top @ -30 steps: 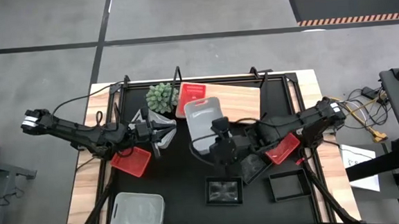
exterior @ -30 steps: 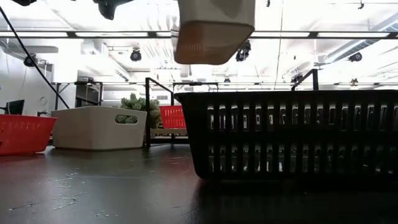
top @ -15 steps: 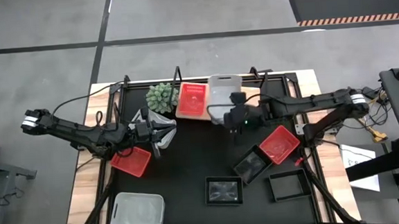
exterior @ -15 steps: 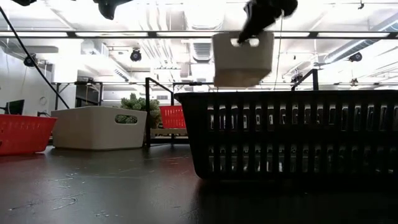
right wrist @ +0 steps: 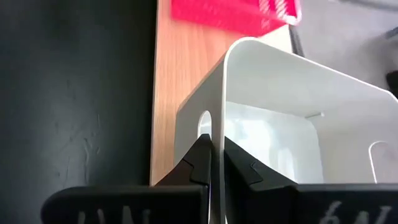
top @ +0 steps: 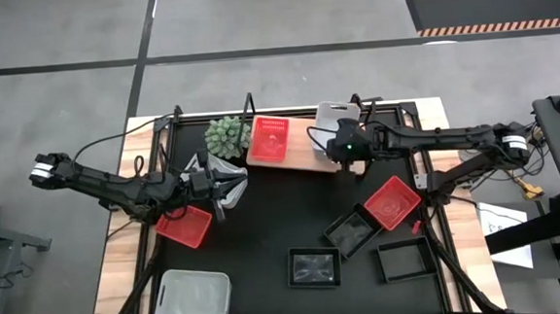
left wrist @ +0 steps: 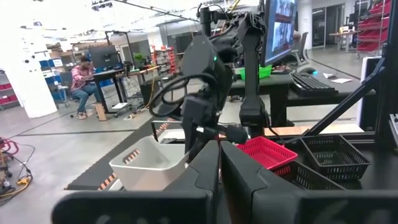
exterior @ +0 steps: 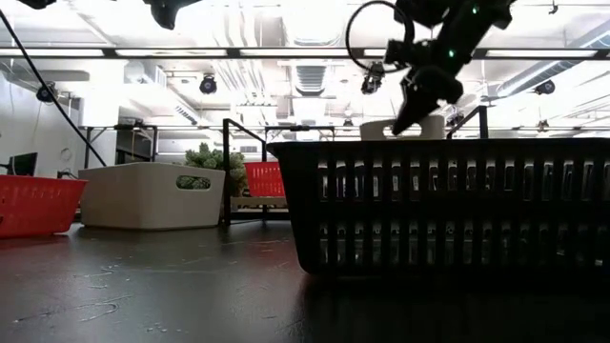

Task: Stack baskets on shelf by color
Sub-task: Put the middle white bin on the shelf

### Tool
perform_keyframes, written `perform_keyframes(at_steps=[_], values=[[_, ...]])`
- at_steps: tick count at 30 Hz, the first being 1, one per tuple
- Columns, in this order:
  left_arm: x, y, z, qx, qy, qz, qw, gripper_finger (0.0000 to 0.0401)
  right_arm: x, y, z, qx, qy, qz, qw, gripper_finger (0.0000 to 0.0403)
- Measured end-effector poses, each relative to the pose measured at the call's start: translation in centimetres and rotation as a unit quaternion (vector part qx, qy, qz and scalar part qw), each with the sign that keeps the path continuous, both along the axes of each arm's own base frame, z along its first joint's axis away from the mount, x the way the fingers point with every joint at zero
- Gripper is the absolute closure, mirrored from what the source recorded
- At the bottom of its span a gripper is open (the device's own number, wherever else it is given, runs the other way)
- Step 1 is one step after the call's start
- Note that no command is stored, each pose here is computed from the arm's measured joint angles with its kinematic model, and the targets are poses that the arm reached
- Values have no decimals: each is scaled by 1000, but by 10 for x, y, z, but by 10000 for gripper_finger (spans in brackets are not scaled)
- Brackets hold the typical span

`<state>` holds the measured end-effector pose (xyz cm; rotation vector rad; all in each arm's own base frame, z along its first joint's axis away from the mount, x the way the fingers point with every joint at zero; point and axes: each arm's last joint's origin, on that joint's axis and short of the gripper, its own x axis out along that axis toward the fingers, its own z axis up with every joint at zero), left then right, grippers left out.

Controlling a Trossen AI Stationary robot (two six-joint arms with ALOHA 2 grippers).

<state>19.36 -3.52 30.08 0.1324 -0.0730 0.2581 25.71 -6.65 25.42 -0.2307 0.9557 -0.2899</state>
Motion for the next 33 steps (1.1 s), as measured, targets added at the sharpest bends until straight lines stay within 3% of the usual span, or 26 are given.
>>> perform_keyframes(at_steps=[13,33], values=[[0,0,0,1,0,0,1000,401,-5,1,-9,33,21,5,999,394],[0,0,0,1,0,0,1000,401,-13,2,-17,67,53,-35,996,394]])
